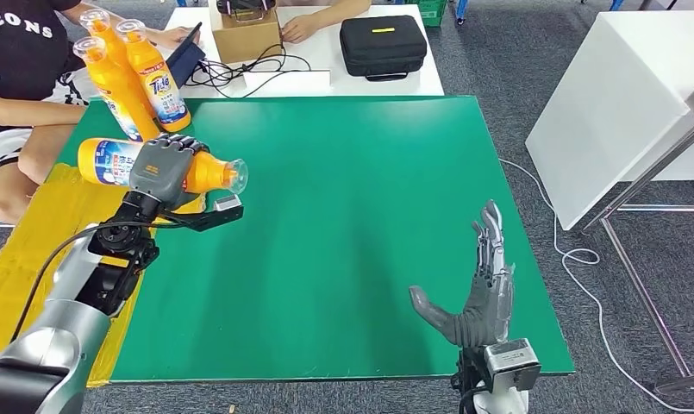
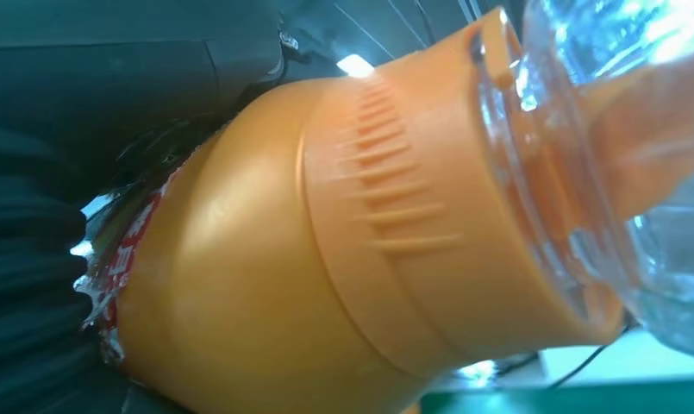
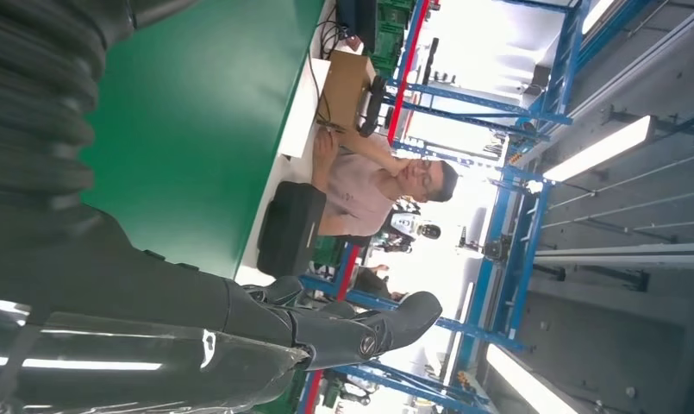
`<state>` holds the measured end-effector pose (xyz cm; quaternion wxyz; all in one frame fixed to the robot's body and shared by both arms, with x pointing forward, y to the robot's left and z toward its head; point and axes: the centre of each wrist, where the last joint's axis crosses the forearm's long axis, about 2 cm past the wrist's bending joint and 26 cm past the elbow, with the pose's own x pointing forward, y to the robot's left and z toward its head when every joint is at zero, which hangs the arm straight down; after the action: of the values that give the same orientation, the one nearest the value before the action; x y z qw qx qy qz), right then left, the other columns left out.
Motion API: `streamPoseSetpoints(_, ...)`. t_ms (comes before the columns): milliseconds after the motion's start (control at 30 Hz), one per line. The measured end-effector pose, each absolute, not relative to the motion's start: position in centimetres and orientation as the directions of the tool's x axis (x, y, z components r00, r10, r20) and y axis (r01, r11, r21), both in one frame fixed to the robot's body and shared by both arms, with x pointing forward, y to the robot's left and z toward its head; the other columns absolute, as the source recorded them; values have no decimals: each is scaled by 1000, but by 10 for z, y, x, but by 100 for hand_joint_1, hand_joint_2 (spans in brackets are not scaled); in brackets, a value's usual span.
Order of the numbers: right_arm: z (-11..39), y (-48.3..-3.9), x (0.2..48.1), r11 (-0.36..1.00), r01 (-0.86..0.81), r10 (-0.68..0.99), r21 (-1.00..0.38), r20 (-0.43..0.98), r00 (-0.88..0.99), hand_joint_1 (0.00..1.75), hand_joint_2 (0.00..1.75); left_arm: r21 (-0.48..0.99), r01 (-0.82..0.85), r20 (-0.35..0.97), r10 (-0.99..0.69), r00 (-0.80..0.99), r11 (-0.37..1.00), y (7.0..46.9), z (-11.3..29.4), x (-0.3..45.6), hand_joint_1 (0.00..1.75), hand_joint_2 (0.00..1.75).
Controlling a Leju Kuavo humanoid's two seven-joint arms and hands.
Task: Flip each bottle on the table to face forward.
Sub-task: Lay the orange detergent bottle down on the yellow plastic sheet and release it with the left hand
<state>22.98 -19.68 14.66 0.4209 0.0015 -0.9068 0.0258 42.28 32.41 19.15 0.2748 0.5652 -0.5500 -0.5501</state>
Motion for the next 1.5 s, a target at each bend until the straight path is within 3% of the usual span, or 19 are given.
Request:
streamPoseSetpoints(567,144,-204,227,999,-22,20,-44,771,-637,0,175,909,-35,-414,-890,-193,-415,382,171,434,175,175)
streamPoseSetpoints(767,145,-204,225,999,-20,22,-45,773,-633,0,175,904,126,-381,-904,-195,-409,395,153,427,175,175)
streamPoseSetpoints(1300,147,-204,224,998,-28,23,-52,782,-623,0,175,891,313,-279,-940,-195,-329,407,129,414,175,175)
streamPoseSetpoints(1333,147,-204,225,998,-27,24,-52,784,-621,0,175,893,324,-261,-945,-195,-313,407,127,413,169,175)
streamPoseSetpoints(1467,151,-204,228,998,-29,25,-54,788,-616,0,175,902,356,-179,-963,-201,-242,402,121,411,0,175)
streamPoseSetpoints(1500,152,-204,229,998,-28,26,-55,787,-616,0,175,905,361,-161,-967,-200,-225,400,120,411,0,175)
